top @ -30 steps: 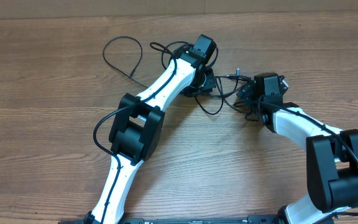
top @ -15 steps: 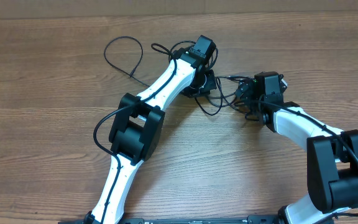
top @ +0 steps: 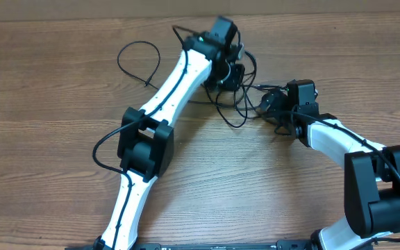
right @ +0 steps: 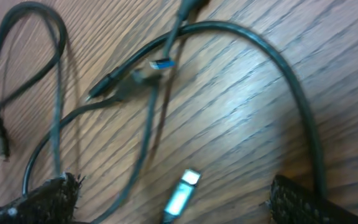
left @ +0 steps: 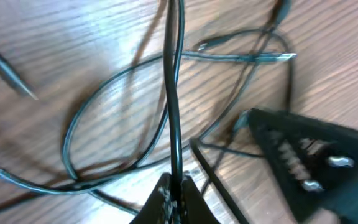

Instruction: Untangle cables

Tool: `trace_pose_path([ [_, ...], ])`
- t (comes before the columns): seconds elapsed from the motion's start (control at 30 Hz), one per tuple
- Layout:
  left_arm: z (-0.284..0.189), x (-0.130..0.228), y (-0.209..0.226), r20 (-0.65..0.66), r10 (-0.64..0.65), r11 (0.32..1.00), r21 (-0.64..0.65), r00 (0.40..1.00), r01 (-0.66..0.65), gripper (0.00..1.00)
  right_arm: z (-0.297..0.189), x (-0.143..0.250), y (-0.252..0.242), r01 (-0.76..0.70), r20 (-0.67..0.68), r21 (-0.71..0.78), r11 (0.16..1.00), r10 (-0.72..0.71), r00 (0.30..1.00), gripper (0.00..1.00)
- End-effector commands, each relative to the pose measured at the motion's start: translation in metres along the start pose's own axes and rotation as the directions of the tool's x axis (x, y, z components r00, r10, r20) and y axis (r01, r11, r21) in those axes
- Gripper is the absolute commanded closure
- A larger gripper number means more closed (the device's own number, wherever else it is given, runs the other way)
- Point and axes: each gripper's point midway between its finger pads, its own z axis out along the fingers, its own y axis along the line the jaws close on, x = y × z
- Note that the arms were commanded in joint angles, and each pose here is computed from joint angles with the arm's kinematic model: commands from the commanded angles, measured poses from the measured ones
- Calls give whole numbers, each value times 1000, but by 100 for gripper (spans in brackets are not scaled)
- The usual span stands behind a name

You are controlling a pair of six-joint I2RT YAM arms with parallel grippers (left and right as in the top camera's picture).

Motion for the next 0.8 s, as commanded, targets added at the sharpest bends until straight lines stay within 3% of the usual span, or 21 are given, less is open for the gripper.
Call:
trace_pose_path([
  [0.0,-50,-27,-14,109,78,996,34,991,-82,96,12,46,-12,48,-177,-30,998,-53,983,2],
  [0.1,-79,-40,-16,162,86,995,32,983,-92,96,11,50,-6,62,-199,-66,996,-74,977,3],
  [0.27,-123,-56,-21,253,212,976,2,944,-220,96,9,53,4,82,-219,-127,989,-108,970,2],
  [0.57,-179,-71,-39,378,425,901,-93,823,-423,96,-16,75,64,226,-230,-525,820,-393,890,4],
  [0.77,-194,-77,-4,347,441,886,-314,828,-340,96,-25,72,71,215,-223,-563,798,-397,890,24],
])
